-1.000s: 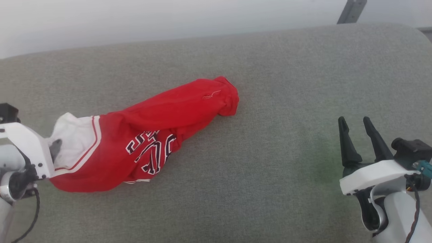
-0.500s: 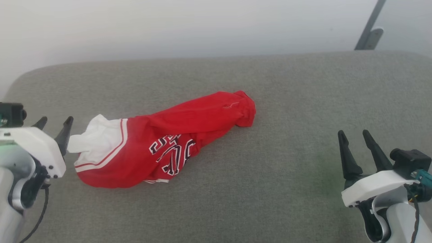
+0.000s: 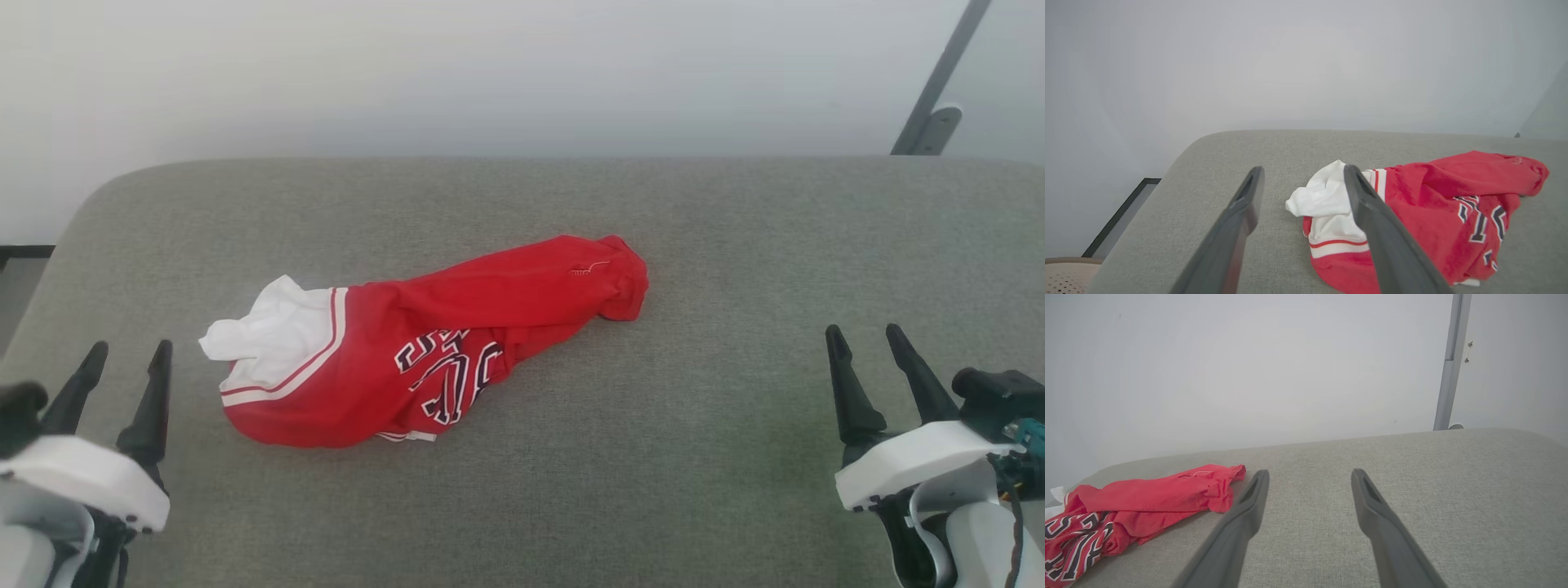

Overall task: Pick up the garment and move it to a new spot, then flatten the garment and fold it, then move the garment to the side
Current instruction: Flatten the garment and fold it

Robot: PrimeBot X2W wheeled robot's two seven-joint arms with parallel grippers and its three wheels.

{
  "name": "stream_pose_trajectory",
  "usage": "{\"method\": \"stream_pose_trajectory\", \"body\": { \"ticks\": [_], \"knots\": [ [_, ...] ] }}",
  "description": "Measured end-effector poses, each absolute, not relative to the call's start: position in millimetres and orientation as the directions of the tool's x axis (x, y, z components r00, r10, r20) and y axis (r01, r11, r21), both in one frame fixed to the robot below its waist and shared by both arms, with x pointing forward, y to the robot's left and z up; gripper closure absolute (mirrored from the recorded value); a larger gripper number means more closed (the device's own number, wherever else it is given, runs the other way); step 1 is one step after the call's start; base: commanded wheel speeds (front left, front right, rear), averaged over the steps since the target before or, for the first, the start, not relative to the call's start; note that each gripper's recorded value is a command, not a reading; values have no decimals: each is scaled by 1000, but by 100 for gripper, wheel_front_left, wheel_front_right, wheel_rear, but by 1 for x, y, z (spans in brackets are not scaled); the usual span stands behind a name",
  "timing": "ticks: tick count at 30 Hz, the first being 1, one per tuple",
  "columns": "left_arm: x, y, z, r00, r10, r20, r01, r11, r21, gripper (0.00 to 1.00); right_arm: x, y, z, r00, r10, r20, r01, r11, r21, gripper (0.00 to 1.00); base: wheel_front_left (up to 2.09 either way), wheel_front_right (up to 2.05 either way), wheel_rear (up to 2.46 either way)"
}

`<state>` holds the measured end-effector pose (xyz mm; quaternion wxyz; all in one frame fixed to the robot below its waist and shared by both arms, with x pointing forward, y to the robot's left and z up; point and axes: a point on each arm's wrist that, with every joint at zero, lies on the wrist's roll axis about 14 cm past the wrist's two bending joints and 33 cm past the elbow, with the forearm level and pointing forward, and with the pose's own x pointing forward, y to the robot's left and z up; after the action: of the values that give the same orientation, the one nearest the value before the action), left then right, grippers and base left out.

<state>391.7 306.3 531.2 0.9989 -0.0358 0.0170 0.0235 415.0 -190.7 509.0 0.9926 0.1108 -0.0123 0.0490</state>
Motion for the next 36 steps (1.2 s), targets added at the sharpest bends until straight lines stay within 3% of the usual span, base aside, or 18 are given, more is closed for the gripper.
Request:
{"method": "stream_pose_trajectory", "body": {
  "ticks": [7, 16, 27, 36],
  "knots": [
    [364, 318, 533, 990, 138, 26, -133, 984, -121, 0, 422, -166, 509, 985, 170, 23, -171, 962, 214, 0, 0, 0, 0],
    [325, 335, 532, 960, 271, 74, -255, 951, -175, 0, 450, -95, 514, 923, 384, -9, -375, 907, 191, 0, 0, 0, 0],
    [282, 348, 516, 910, 410, 69, -385, 894, -229, 0, 458, 17, 484, 719, 666, -199, -640, 746, 184, 0, 0, 0, 0],
    [267, 353, 502, 869, 493, 36, -469, 845, -257, 0, 455, 64, 437, 528, 732, -430, -743, 644, 182, 0, 0, 0, 0]
  ]
}}
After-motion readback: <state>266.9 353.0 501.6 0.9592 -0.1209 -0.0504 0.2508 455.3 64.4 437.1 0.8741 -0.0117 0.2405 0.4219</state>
